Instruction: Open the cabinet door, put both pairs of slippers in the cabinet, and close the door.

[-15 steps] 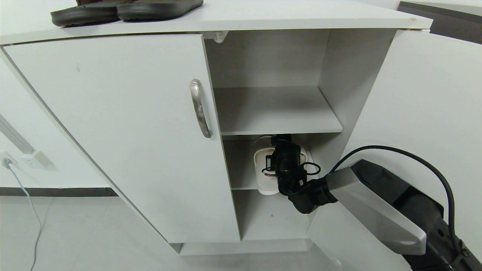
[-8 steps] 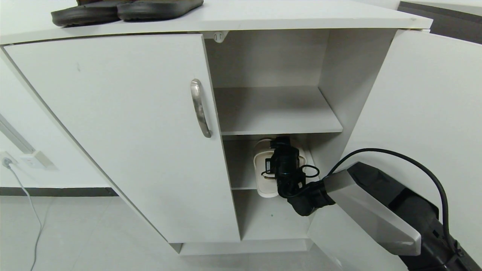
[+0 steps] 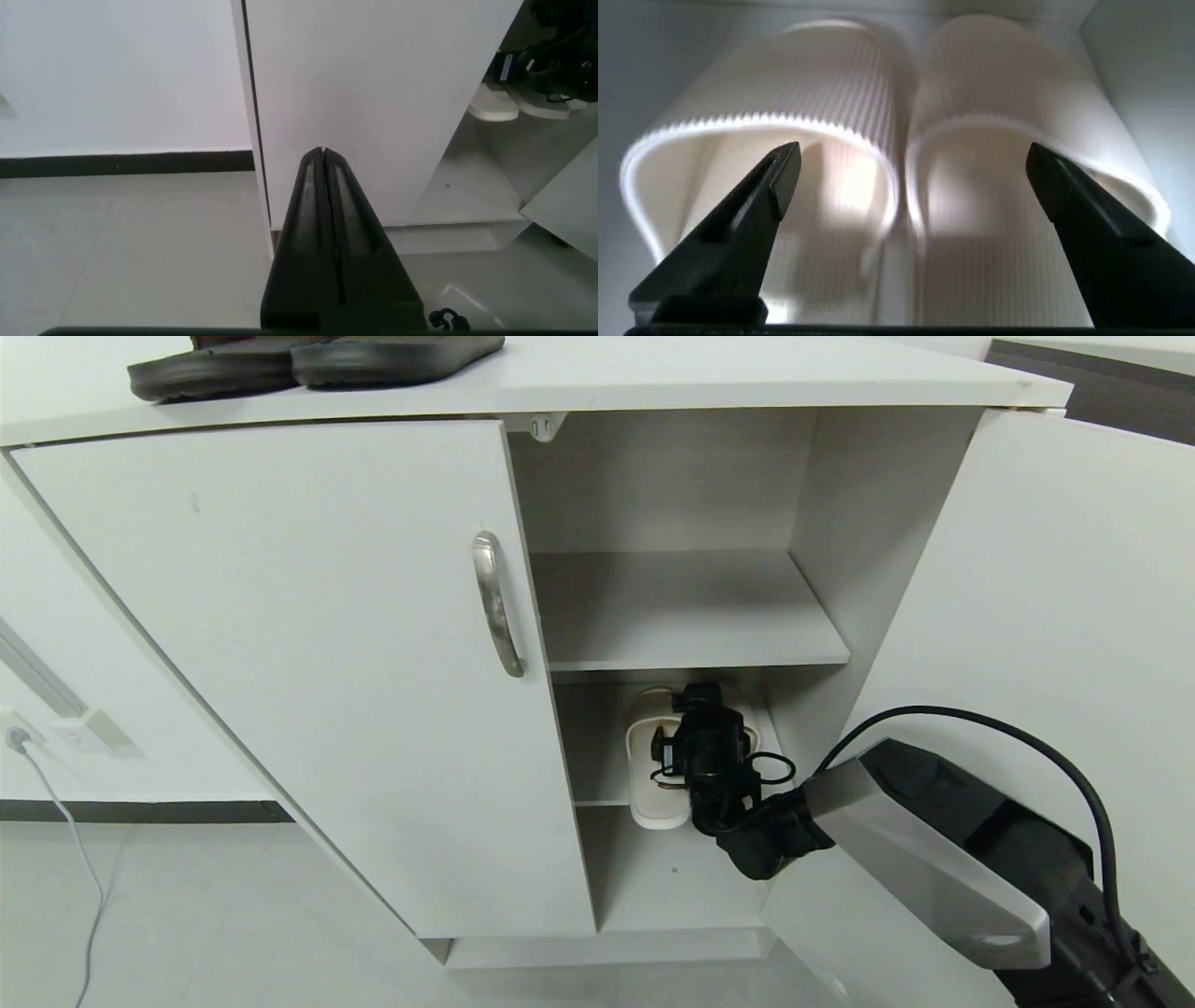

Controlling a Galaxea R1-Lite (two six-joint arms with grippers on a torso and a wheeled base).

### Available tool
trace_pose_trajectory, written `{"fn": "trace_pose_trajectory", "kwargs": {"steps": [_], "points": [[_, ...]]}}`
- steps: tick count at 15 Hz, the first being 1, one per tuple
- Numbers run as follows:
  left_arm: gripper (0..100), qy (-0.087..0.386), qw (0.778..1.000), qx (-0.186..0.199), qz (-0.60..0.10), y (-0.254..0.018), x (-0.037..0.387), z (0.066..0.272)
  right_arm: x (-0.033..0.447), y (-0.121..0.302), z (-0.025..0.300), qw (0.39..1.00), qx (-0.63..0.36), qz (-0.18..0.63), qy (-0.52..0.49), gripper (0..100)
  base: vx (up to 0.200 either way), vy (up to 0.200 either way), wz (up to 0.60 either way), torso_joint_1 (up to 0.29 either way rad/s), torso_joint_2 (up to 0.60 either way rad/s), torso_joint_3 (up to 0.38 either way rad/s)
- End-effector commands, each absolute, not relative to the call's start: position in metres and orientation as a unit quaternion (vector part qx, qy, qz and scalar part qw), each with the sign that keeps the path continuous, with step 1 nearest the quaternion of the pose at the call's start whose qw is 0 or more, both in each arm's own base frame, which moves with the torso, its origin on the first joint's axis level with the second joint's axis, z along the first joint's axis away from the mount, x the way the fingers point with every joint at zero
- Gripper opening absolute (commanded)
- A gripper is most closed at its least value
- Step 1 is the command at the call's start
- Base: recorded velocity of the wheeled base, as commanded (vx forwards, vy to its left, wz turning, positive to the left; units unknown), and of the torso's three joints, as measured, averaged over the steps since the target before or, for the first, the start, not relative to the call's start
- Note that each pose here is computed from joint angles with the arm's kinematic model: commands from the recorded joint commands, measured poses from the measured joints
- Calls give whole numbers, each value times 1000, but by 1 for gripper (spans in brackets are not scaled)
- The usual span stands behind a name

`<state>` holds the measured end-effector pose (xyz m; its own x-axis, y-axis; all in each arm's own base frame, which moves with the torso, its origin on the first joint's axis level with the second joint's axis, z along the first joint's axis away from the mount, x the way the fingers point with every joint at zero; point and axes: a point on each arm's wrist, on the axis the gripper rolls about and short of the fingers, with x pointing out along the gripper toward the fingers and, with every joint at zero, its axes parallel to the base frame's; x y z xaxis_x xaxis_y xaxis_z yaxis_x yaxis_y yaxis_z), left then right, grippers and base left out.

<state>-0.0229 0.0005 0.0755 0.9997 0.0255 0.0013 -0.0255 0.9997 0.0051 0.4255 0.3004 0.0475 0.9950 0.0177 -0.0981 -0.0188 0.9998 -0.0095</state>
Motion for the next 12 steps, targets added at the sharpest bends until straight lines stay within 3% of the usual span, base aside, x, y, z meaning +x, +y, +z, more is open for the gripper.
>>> {"fn": "trace_pose_trajectory", "kwargs": {"steps": [1,12], "points": [[0,0,1000,3,13,1,-23,75,410,301,62,999,-3,17,45,100,0,0,0,0,0,0],[0,0,1000,3,12,0,-23,75,269,265,95,993,6,89,78,100,0,0,0,0,0,0]]}}
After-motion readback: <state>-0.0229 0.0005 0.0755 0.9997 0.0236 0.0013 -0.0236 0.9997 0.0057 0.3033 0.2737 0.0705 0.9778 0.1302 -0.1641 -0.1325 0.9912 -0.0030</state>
